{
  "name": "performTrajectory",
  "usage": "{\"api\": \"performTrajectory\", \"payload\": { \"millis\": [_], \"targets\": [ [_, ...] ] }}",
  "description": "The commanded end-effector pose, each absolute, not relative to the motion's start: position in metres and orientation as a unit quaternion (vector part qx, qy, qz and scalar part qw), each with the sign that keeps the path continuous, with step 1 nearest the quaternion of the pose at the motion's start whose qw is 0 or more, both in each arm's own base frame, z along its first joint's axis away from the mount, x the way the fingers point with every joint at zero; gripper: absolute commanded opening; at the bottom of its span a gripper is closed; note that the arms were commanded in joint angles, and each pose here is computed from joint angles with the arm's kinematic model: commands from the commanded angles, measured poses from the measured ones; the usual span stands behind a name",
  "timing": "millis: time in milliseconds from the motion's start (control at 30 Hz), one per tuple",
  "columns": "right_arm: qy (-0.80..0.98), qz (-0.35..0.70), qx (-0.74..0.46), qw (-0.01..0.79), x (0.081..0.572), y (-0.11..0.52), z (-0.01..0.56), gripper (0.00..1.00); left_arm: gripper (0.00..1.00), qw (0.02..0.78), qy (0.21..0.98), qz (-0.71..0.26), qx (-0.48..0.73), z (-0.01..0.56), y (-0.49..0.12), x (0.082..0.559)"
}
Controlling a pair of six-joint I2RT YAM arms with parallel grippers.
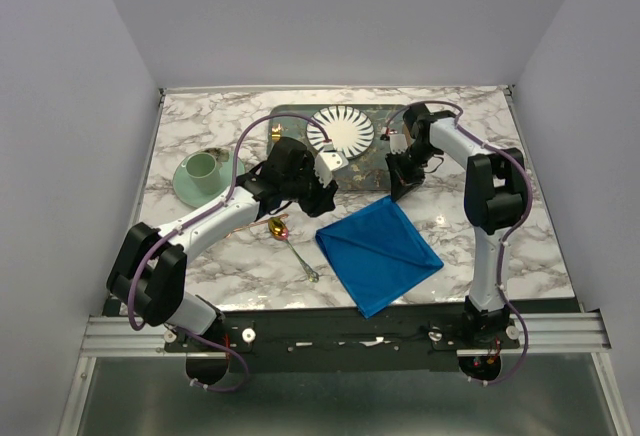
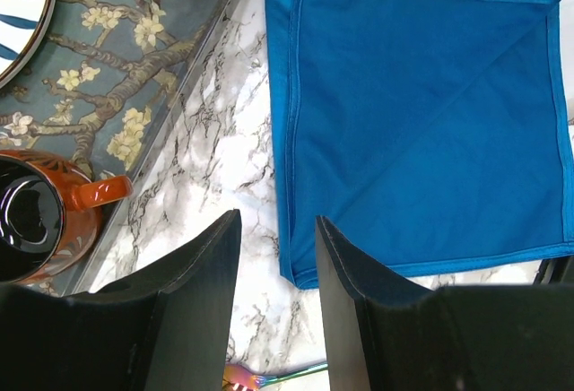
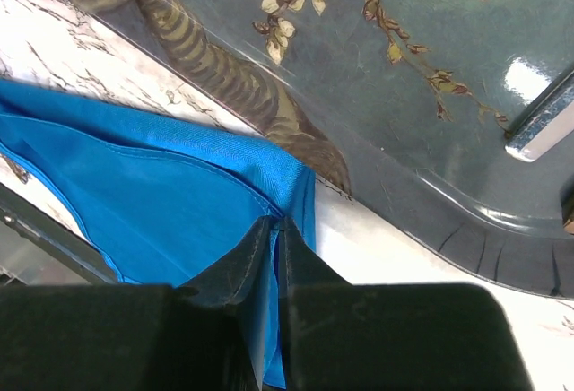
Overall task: Fold the napkin into a case and place the utensils inside
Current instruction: Smooth out the upper triangle-folded napkin at the center of the board.
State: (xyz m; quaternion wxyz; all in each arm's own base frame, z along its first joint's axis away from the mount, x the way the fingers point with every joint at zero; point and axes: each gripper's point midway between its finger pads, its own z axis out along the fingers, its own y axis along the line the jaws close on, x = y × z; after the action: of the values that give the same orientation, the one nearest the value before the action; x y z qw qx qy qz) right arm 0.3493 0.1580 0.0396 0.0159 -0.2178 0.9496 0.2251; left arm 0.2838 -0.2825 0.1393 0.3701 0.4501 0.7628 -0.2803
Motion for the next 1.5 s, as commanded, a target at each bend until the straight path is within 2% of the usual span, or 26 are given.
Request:
{"api": "performTrajectory", "payload": {
  "millis": [0,333,600,767,1033,1200,1333,1467],
  "targets": [
    [0.951,0.218,-0.221,0.005,0.342,0.156,0.044,0.23,0.5,0.37,0.758,-0.296,0.449,0.14,-0.285,0.282],
    [0.947,0.237,-0.217,-0.004,0.339,0.162,0.048,0.27,0.49,0.37,0.755,-0.299,0.452,0.14,-0.288,0.283],
    [0.946,0.24,-0.22,-0.008,0.338,0.166,0.045,0.26,0.5,0.367,0.756,-0.297,0.454,0.137,-0.287,0.284],
    [0.947,0.235,-0.219,-0.009,0.342,0.166,0.041,0.21,0.49,0.366,0.754,-0.296,0.458,0.138,-0.287,0.282],
    [0.949,0.226,-0.221,0.004,0.351,0.165,0.043,0.01,0.49,0.365,0.753,-0.294,0.462,0.137,-0.285,0.281],
    [0.949,0.223,-0.224,0.006,0.354,0.165,0.046,0.01,0.5,0.363,0.753,-0.293,0.464,0.135,-0.284,0.28],
    [0.946,0.232,-0.228,-0.001,0.346,0.165,0.05,0.18,0.5,0.366,0.752,-0.293,0.464,0.137,-0.284,0.282],
    [0.945,0.235,-0.228,-0.012,0.339,0.165,0.048,0.28,0.49,0.364,0.751,-0.297,0.463,0.137,-0.286,0.282]
  ]
}}
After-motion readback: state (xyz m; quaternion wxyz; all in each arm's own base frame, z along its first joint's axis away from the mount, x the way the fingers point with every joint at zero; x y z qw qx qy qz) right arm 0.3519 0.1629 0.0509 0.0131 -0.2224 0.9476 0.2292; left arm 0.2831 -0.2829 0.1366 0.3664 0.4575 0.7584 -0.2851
